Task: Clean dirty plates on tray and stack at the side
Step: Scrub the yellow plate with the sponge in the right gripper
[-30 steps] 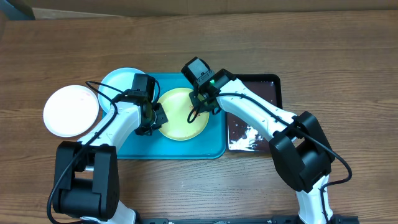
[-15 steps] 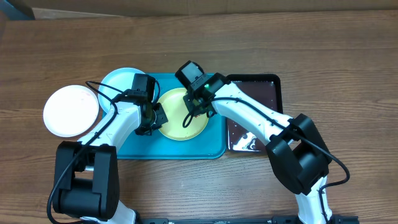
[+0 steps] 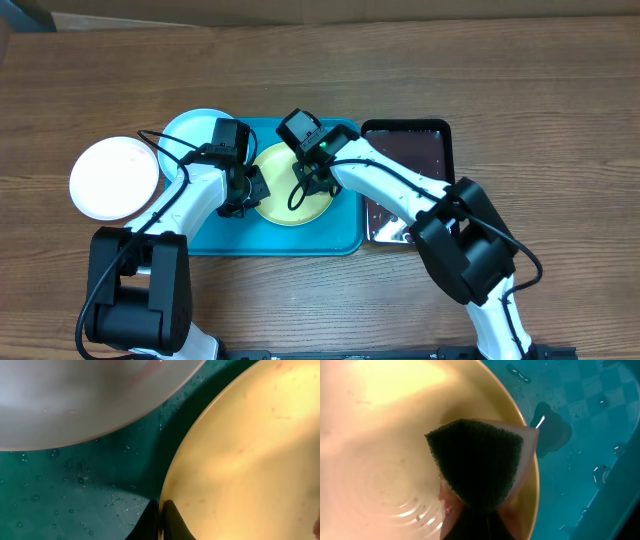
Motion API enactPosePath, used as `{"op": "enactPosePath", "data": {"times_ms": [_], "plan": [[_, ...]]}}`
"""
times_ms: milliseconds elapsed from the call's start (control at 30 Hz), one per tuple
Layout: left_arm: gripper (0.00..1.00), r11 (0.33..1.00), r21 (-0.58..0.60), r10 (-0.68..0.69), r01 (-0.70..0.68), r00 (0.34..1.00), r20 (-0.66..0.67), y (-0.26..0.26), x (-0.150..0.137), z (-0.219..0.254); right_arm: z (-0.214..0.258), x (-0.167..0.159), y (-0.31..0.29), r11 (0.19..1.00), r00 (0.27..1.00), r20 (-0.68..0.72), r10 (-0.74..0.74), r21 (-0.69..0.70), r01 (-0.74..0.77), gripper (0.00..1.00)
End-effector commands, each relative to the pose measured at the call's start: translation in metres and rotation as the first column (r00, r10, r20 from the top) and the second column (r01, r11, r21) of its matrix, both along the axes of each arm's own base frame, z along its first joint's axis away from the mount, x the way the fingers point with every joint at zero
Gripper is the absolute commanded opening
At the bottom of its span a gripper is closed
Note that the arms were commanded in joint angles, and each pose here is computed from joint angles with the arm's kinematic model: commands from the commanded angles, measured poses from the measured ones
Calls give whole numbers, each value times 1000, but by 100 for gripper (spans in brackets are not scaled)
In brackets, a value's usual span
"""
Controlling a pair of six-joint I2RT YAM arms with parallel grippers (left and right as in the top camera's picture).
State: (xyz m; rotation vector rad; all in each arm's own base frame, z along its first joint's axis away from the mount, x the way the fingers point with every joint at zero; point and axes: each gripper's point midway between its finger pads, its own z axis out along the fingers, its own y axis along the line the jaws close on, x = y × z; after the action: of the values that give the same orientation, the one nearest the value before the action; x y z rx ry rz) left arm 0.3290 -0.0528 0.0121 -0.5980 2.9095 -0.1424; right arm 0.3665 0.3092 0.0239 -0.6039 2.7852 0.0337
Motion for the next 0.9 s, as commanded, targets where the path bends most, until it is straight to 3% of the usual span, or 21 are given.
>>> {"op": "enactPosePath", "data": {"times_ms": [0, 300, 600, 867], "plan": [[4, 1000, 15, 0, 0, 1000, -30, 4, -7, -7, -11, 0, -6, 999, 1000, -4, -18, -34, 18, 4], [4, 1000, 19, 0, 0, 1000, -30, 5, -7, -7, -54, -15, -7, 998, 992, -112, -53, -52, 47, 4], [4, 1000, 20, -6, 7, 1000, -29, 4, -7, -7, -49, -67, 42, 972, 916, -393, 81, 234, 14, 4], [4, 1000, 20, -7, 7, 1000, -29, 4, -7, -7, -12, -72, 74, 884, 864, -433, 256, 467, -28, 4]]}}
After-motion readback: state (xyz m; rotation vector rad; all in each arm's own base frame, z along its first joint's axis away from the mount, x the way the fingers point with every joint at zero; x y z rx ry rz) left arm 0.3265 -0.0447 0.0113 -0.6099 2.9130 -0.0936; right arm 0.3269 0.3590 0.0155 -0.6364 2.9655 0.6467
